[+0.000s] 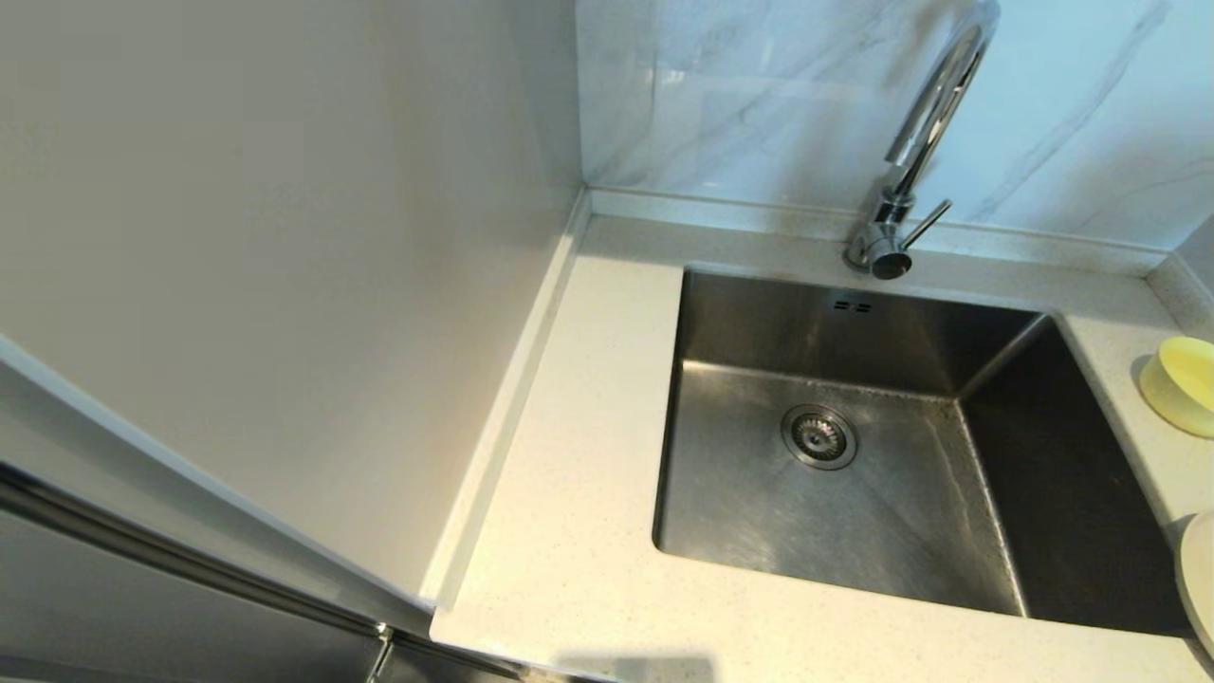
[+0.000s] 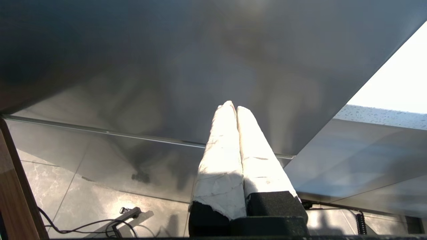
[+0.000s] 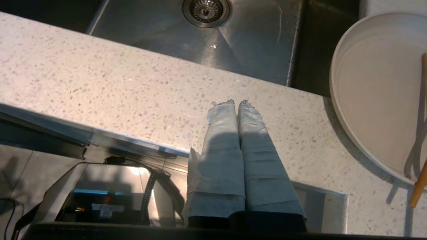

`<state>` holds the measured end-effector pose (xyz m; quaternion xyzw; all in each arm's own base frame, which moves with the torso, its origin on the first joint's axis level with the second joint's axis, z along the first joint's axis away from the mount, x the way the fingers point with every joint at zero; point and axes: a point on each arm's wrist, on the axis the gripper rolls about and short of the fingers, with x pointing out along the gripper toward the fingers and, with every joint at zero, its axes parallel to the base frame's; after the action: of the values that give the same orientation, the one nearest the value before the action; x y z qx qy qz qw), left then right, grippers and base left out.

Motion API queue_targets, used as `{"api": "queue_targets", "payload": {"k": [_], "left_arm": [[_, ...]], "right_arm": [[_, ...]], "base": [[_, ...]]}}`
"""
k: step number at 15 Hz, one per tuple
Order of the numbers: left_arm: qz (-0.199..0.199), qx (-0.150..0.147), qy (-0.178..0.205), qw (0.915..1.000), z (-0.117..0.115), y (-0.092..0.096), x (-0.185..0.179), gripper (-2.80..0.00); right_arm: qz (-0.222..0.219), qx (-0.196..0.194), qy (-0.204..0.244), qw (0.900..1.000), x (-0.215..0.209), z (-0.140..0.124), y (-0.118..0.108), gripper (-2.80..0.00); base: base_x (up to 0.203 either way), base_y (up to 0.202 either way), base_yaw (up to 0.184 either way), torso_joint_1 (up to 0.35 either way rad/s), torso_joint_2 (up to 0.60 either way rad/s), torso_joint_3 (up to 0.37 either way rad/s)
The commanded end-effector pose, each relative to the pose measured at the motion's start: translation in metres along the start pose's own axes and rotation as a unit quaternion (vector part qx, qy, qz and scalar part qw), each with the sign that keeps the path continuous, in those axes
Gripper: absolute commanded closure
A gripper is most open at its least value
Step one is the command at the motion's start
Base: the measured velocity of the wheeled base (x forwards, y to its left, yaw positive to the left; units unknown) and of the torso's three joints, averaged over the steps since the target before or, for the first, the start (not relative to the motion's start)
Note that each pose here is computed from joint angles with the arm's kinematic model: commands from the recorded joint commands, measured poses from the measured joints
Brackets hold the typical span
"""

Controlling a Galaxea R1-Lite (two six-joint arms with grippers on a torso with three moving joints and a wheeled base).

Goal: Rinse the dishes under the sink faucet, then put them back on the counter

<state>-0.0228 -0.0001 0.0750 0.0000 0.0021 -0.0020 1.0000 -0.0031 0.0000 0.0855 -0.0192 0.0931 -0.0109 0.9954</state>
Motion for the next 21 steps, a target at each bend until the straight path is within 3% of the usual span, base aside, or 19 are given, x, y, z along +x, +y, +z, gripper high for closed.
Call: {"api": "queue_targets", "payload": {"k": [1,4,8,10,21], "left_arm": [[0.000,0.000,0.000,1.0000,0.000,0.000,0.000,0.00],[0.000,0.000,0.000,1.0000,0.000,0.000,0.000,0.00],[0.000,0.000,0.000,1.0000,0.000,0.000,0.000,0.00],[0.000,0.000,0.000,1.0000,0.000,0.000,0.000,0.00],[0.000,0.000,0.000,1.0000,0.000,0.000,0.000,0.00]], "right_arm": [[0.007,-0.001,-0.010,1.000,-0.004,-0.008,0.000,0.00],[0.012,0.001,-0.020,1.000,-0.009,-0.015,0.000,0.00],[0.007,0.001,-0.072,0.997,-0.016,-0.019,0.000,0.00],[0.005,0.017,-0.072,0.997,-0.016,-0.019,0.000,0.00],[0.005,0.018,-0.072,0.997,-0.016,-0.019,0.000,0.00]], "base": [[0.000,0.000,0.000,0.000,0.00,0.000],[0.000,0.000,0.000,0.000,0.00,0.000],[0.000,0.000,0.000,0.000,0.00,0.000],[0.000,0.000,0.000,0.000,0.00,0.000],[0.000,0.000,0.000,0.000,0.00,0.000]]}}
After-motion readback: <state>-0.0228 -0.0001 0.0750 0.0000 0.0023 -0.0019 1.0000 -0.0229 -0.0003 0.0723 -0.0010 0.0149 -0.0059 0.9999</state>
